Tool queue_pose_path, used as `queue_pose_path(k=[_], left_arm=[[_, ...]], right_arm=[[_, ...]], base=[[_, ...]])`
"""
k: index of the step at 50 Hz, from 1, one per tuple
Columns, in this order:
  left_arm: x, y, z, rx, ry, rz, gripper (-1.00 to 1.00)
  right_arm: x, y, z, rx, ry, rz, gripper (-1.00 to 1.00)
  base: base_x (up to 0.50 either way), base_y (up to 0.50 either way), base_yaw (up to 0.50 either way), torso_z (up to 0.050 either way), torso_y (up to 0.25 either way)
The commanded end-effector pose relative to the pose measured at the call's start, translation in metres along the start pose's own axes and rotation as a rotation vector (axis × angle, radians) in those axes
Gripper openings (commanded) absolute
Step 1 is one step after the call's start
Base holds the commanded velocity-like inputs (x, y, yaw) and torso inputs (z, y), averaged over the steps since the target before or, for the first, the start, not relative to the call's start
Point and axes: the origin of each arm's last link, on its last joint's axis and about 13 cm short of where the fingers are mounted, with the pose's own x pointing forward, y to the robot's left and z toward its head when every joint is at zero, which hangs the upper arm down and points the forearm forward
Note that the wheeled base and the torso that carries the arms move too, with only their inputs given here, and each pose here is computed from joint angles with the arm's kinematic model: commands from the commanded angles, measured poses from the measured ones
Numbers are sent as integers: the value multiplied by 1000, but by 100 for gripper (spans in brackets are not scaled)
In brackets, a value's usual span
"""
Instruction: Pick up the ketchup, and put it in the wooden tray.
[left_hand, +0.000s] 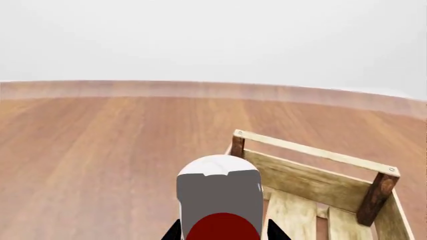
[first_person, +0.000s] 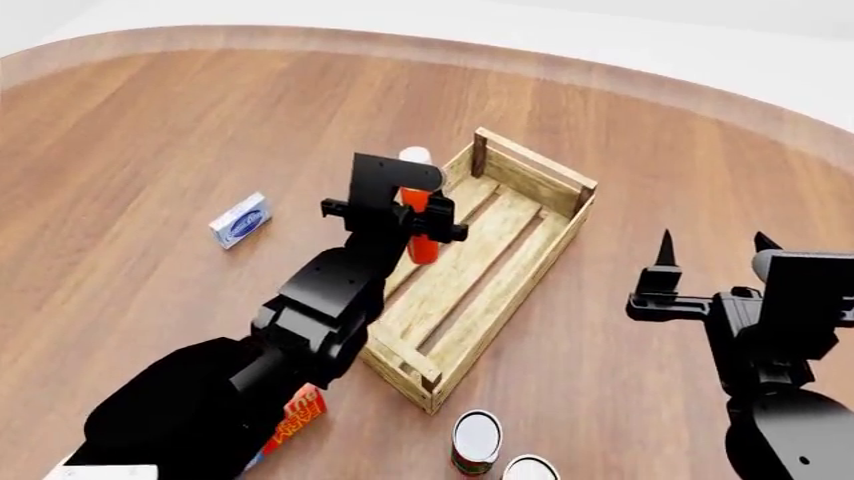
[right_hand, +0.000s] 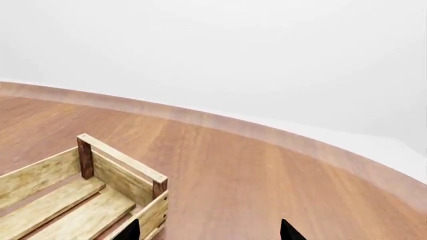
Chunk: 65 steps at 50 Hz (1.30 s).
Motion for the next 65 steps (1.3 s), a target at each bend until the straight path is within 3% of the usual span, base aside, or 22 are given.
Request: queue_pose_path(k=[1, 65], left_arm=[[-1, -2, -4, 0, 6, -11, -100], [-12, -7, -28, 15, 80, -11, -100]], right_arm=[[-6, 0, -1, 2, 4, -6, 100], [5, -5, -39, 1, 27, -31, 100]], base=[[0, 0, 0, 0, 0], [0, 0, 0, 0, 0]])
